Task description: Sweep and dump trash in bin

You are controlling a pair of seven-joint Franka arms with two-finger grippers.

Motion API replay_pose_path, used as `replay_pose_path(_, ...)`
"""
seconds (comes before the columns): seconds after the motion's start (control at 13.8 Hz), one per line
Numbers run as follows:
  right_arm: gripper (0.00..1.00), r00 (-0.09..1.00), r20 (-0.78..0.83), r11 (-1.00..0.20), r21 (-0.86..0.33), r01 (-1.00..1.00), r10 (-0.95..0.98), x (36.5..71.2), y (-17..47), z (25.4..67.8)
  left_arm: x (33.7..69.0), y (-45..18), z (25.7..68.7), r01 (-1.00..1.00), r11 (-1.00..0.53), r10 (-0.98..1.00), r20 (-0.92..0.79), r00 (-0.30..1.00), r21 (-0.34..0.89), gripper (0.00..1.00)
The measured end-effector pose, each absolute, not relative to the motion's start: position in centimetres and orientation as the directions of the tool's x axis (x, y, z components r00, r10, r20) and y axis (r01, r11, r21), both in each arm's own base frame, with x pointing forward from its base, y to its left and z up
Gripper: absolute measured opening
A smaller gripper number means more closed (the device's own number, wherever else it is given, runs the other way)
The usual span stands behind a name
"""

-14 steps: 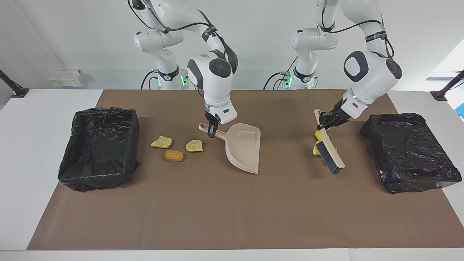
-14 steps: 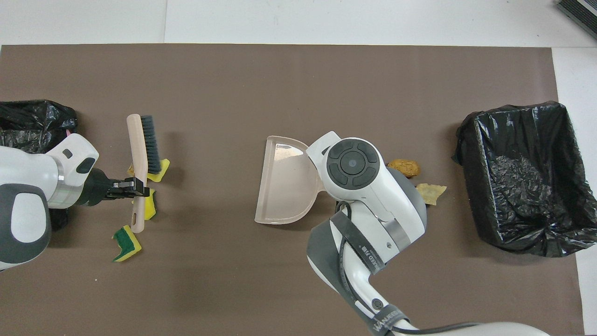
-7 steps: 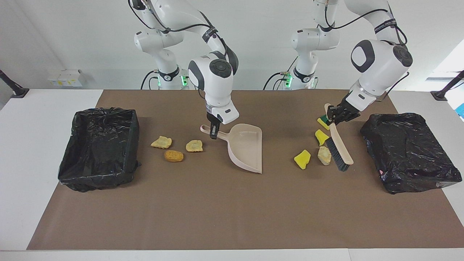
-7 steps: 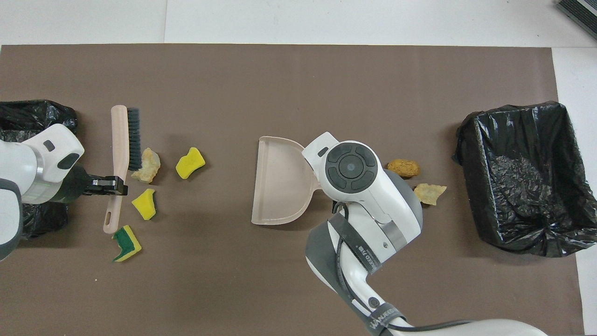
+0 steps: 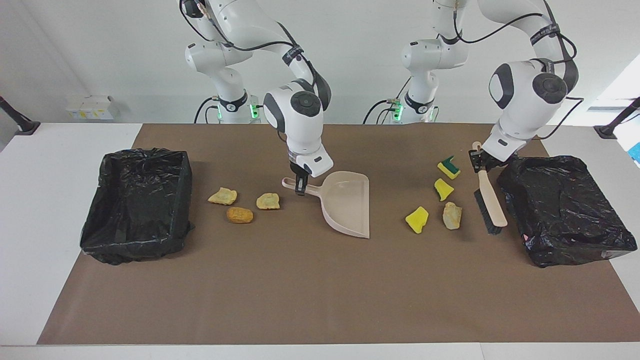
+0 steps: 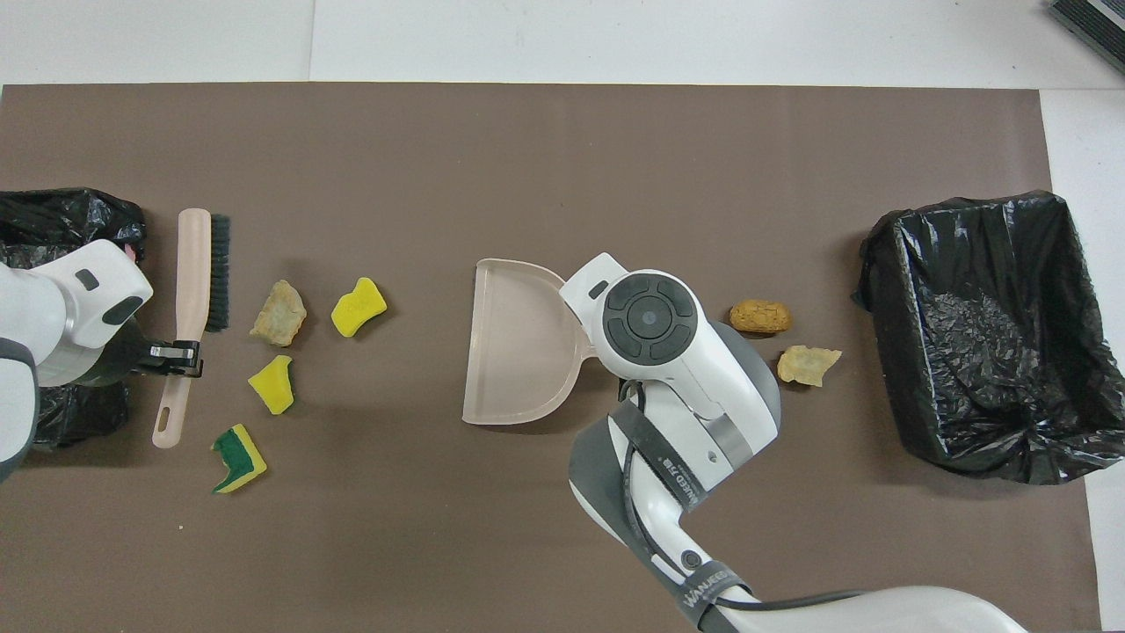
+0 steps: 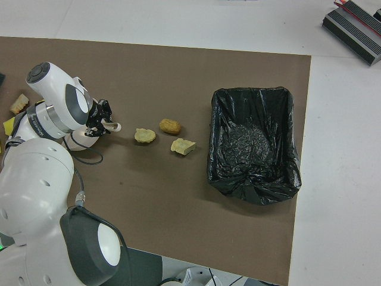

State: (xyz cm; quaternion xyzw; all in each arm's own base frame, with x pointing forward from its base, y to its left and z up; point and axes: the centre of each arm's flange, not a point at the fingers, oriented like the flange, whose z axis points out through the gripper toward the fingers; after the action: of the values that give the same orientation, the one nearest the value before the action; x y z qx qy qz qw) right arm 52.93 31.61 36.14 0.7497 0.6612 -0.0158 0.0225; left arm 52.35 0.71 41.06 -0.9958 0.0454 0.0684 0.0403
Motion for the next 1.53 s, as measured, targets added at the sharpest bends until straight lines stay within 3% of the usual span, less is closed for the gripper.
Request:
replay_pose_path(0.29, 0.31, 0.099, -0.051, -0.099, 0.007, 0.995, 0.994, 52.5, 32.3, 35.7, 53.4, -1.8, 35.9, -0.129, -0.989, -0.114, -0.186, 0.976, -0.071, 0.26)
replay_pose_path(0.65, 0.31, 0.085, -0.055, -0.085, -0.002, 0.996, 0.995, 52.2, 33.0, 34.9, 52.7, -9.6, 35.0, -0.214, -0.975, -0.198, -0.186, 0.962, -0.068, 0.26)
replay_pose_path(1.09, 0.31, 0.085, -0.052, -0.085, 0.002, 0.996, 0.995, 52.2, 33.1, 34.9, 46.5, -20.4, 34.2, -0.285, -0.958, -0.28, -0.222, 0.934, 0.01, 0.26)
replay_pose_path(1.53, 0.31, 0.085, -0.051, -0.085, 0.003, 0.996, 0.995, 52.2, 33.1, 34.9, 41.2, -28.7, 35.2, -0.175, -0.985, -0.17, -0.232, 0.958, -0.001, 0.26)
